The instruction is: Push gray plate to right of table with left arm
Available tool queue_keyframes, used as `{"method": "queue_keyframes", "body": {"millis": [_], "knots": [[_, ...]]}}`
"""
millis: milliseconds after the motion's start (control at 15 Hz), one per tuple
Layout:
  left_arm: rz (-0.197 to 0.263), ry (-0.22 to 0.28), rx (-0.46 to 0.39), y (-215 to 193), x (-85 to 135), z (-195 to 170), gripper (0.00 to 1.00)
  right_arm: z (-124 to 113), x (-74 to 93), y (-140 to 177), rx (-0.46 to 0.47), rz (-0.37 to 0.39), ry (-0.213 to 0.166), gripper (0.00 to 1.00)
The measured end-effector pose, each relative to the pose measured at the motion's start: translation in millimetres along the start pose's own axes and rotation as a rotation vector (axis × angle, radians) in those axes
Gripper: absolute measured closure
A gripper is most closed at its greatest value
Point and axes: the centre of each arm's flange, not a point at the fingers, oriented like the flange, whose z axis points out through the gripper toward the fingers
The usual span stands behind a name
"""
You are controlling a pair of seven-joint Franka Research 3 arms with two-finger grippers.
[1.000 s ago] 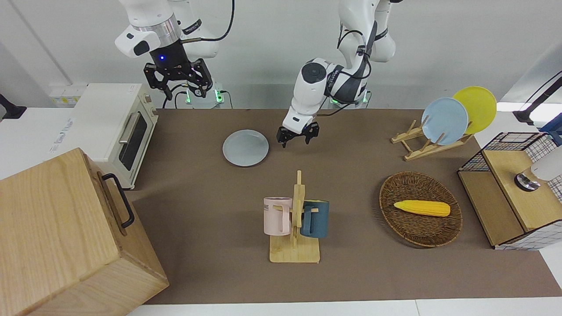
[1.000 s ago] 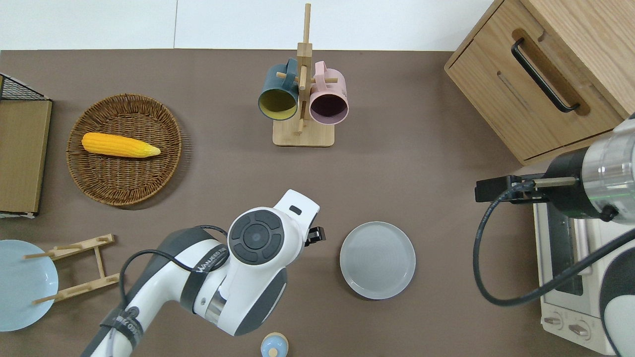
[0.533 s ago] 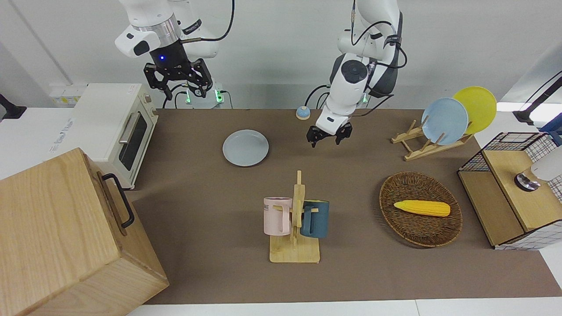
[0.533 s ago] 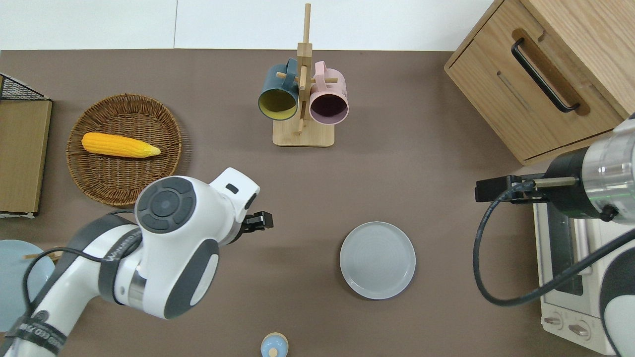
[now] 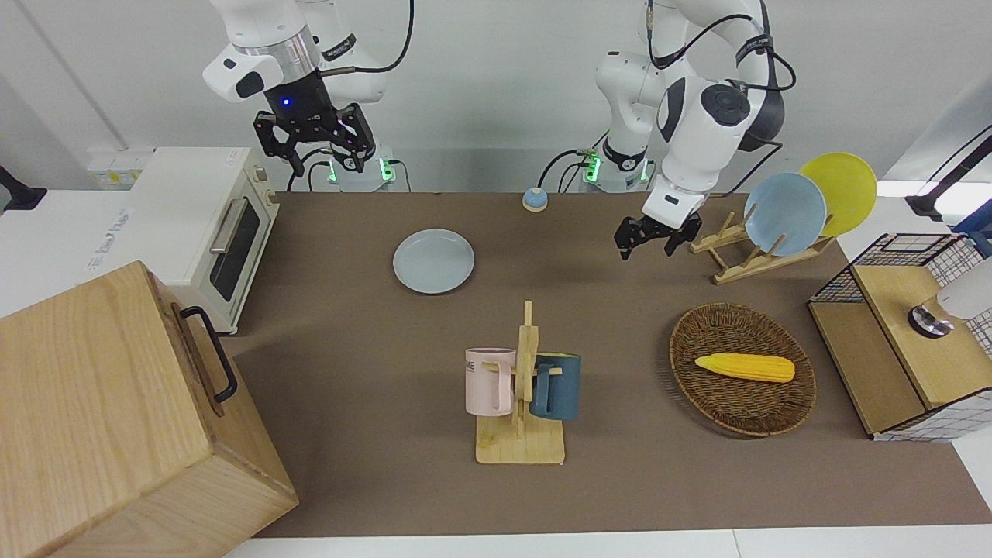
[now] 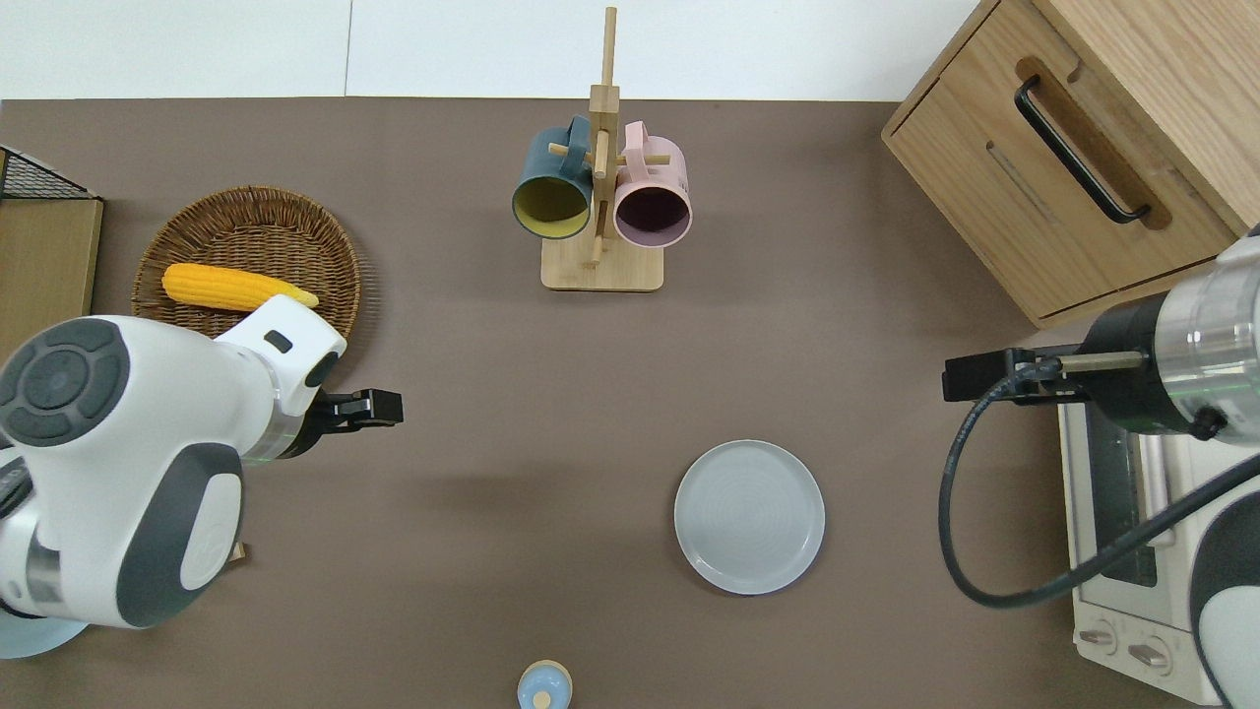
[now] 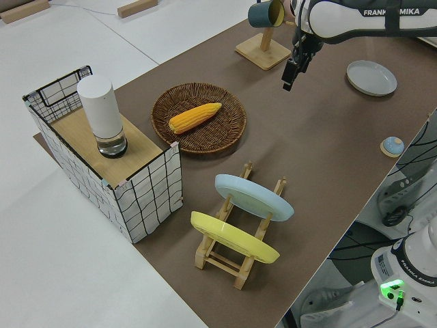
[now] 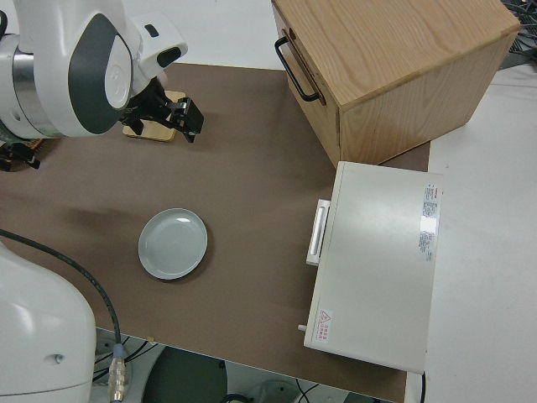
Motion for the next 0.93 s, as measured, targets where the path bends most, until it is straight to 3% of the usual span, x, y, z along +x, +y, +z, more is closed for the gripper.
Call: {"method": "queue_keyframes", "body": {"millis": [333, 600, 933], "knots": [[-0.001, 0.012, -0.009, -16, 7, -45, 0.01, 0, 0.0, 0, 0.000, 0.000, 0.000, 0.00], [-0.027, 0.024, -0.015, -38, 17, -74, 0.01, 0, 0.0, 0, 0.000, 0.000, 0.000, 0.00], [-0.044, 0.024, 0.002, -58, 19, -87, 0.01, 0, 0.0, 0, 0.000, 0.000, 0.000, 0.00]]}}
